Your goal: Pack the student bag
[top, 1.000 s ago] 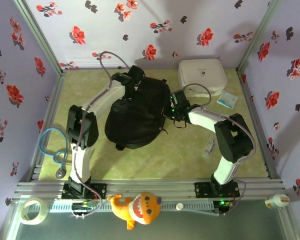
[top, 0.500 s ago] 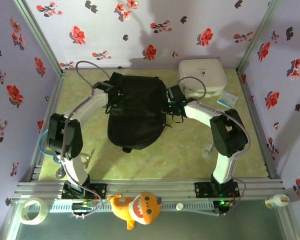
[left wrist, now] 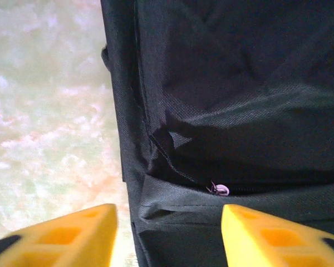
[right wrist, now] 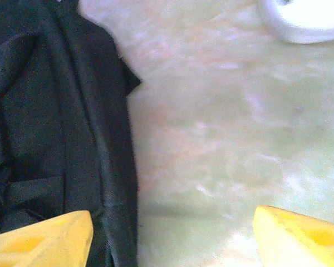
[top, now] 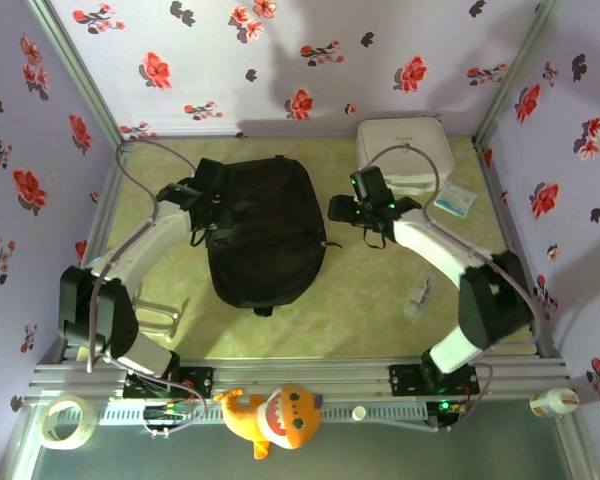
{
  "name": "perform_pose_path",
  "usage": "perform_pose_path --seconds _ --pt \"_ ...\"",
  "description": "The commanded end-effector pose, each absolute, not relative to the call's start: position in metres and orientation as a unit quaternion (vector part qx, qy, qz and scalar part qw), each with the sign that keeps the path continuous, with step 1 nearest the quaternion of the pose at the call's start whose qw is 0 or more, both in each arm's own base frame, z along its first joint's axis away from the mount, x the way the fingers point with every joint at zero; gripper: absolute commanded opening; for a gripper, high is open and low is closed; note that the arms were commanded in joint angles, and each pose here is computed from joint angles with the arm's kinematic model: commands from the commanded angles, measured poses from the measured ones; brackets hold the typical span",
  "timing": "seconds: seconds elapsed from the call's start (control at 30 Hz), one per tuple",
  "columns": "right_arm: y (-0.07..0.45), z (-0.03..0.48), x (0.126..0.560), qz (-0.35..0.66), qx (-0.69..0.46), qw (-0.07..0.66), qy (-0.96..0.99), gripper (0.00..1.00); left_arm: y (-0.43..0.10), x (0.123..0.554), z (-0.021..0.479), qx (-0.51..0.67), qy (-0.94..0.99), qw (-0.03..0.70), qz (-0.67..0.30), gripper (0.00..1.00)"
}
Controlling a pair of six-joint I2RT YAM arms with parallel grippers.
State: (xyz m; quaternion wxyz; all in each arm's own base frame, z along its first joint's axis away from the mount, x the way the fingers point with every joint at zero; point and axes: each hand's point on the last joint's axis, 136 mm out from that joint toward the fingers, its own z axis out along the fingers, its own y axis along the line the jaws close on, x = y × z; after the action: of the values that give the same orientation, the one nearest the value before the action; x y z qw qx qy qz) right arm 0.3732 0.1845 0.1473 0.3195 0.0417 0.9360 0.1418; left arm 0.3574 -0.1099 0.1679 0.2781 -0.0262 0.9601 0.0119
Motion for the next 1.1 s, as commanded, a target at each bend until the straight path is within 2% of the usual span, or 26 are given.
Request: perform_pose_path --seconds 0.0,0.17,0.33,0.5,0.63,0.77,1.07 --pt "0.123 0.119 0.334 0.024 0.105 0.284 0.953 0.80 -0.101 0.358 0.193 -0.052 0.944 0.326 -0.010 0.62" --pt "0.063 0.097 0.283 -0.078 0.177 0.257 0.947 0.87 -0.083 0.345 0.209 -0.071 0.928 0.366 -0.028 0.83" --pt "0.024 0.078 0.245 -0.139 0.233 0.228 0.935 0.90 -0.073 0.332 0.214 -0.070 0.917 0.390 -0.039 0.94" --pt "0.008 0.056 0.224 -0.156 0.285 0.204 0.923 0.90 -0.072 0.329 0.214 -0.068 0.917 0.392 -0.046 0.95" --pt "0.013 0.031 0.218 -0.116 0.312 0.182 0.925 0.90 -0.074 0.330 0.214 -0.065 0.917 0.391 -0.051 0.96" --pt "0.023 0.017 0.218 -0.075 0.326 0.174 0.926 0.86 -0.077 0.329 0.212 -0.061 0.919 0.386 -0.057 0.96" --pt "0.024 0.016 0.223 -0.074 0.317 0.176 0.929 0.76 -0.085 0.332 0.210 -0.056 0.922 0.376 -0.075 0.98"
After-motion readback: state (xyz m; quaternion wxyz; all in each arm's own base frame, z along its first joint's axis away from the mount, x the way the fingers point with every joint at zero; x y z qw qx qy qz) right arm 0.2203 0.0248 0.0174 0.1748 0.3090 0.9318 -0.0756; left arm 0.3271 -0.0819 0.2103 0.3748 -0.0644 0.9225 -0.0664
